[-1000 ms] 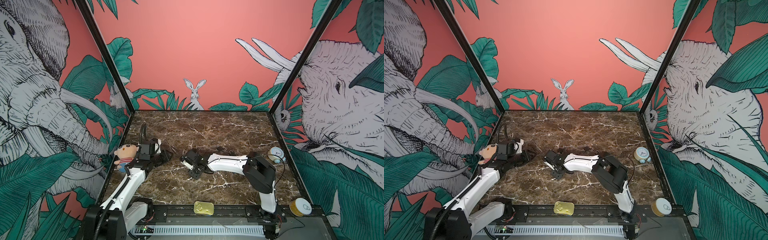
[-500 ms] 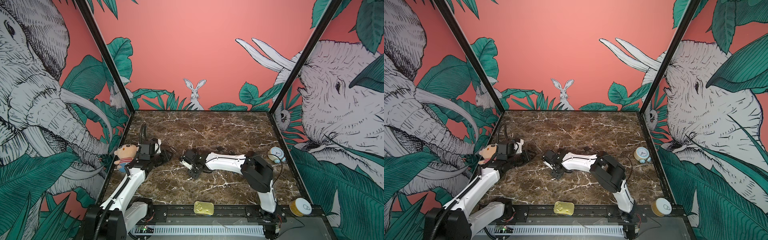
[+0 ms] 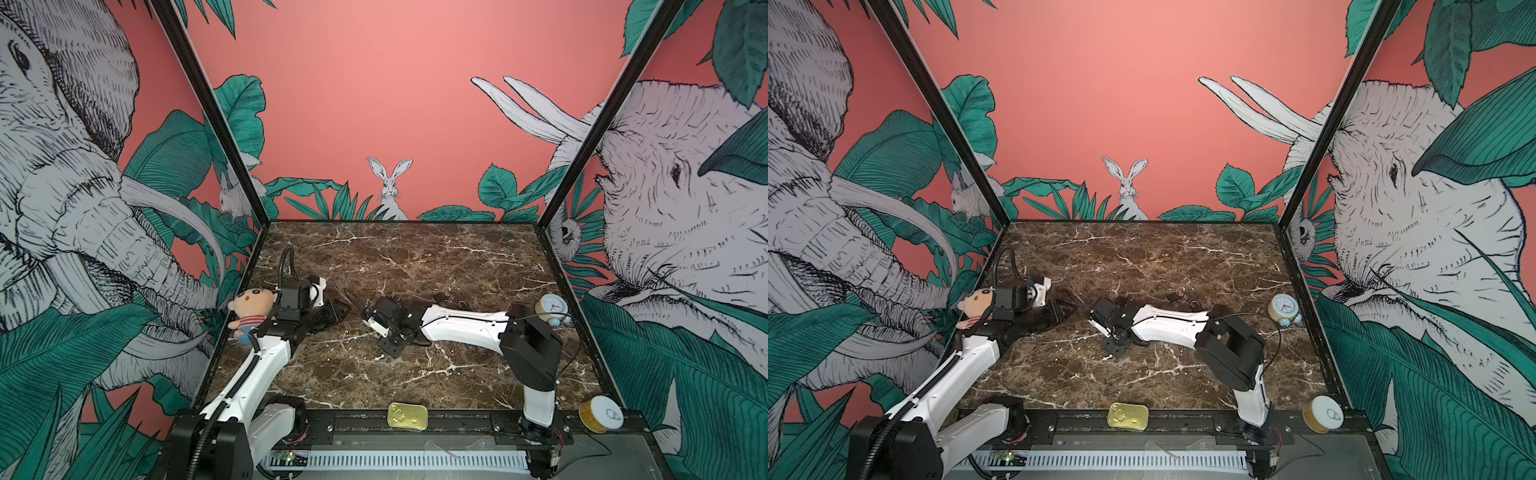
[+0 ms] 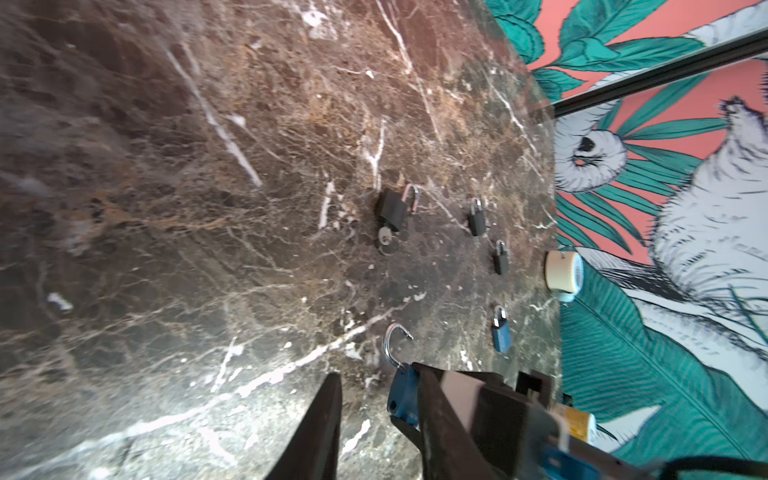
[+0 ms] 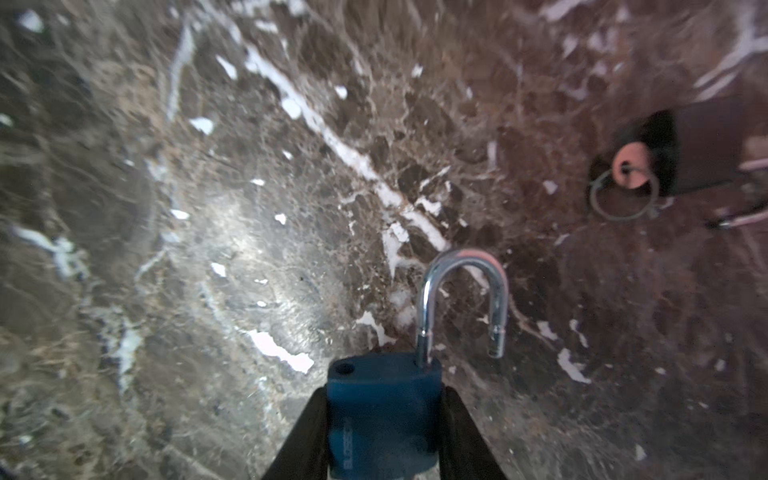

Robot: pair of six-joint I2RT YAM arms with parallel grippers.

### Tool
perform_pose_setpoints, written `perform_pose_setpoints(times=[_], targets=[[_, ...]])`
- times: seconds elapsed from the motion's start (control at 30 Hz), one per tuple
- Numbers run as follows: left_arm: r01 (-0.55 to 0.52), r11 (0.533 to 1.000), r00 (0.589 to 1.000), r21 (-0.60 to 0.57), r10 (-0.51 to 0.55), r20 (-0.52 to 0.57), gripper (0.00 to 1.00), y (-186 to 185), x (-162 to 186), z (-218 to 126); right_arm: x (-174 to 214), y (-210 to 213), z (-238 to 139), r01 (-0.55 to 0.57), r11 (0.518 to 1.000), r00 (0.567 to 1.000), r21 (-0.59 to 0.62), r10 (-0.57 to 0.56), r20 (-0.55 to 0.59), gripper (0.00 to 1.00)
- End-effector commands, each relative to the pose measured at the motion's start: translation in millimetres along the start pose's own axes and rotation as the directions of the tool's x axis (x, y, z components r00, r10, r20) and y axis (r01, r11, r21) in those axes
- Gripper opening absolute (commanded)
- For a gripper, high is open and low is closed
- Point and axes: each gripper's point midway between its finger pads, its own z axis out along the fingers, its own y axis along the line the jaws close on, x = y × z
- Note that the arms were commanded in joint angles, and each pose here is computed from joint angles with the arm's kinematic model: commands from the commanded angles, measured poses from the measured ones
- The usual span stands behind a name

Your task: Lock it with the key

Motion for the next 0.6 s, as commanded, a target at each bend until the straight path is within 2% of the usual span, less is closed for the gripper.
perform_pose_setpoints(times=[0.0, 0.13, 0.3, 0.5, 0.57], targets=[[-0.011, 0.997, 0.999, 0.078, 0.014, -0.033, 0.35, -11.8, 7.3, 0.1, -24.3, 0.1, -35.1, -0.016, 1.0, 0.993, -0.006, 0.017, 0.116, 0.22], [-0.018, 0.99, 0.994, 0.141, 0.032, -0.103, 0.35, -24.9, 21.2, 12.7, -28.3, -0.2, -50.3, -0.025, 1.0, 0.988, -0.011, 0.026, 0.151, 0.22], [-0.097, 0.974, 0.977, 0.206, 0.132, -0.167, 0.35, -54.2, 39.8, 31.2, -30.7, -0.9, -65.3, -0.037, 0.999, 0.981, -0.013, 0.038, 0.188, 0.22], [-0.095, 0.962, 0.975, 0.256, 0.142, -0.171, 0.35, -67.0, 40.8, 42.0, -37.5, -0.8, -77.8, -0.051, 0.998, 0.972, -0.022, 0.055, 0.229, 0.22], [-0.093, 0.958, 0.976, 0.272, 0.142, -0.167, 0.34, -70.4, 40.3, 44.2, -27.5, -1.0, -71.2, -0.051, 0.999, 0.977, -0.019, 0.054, 0.207, 0.22]])
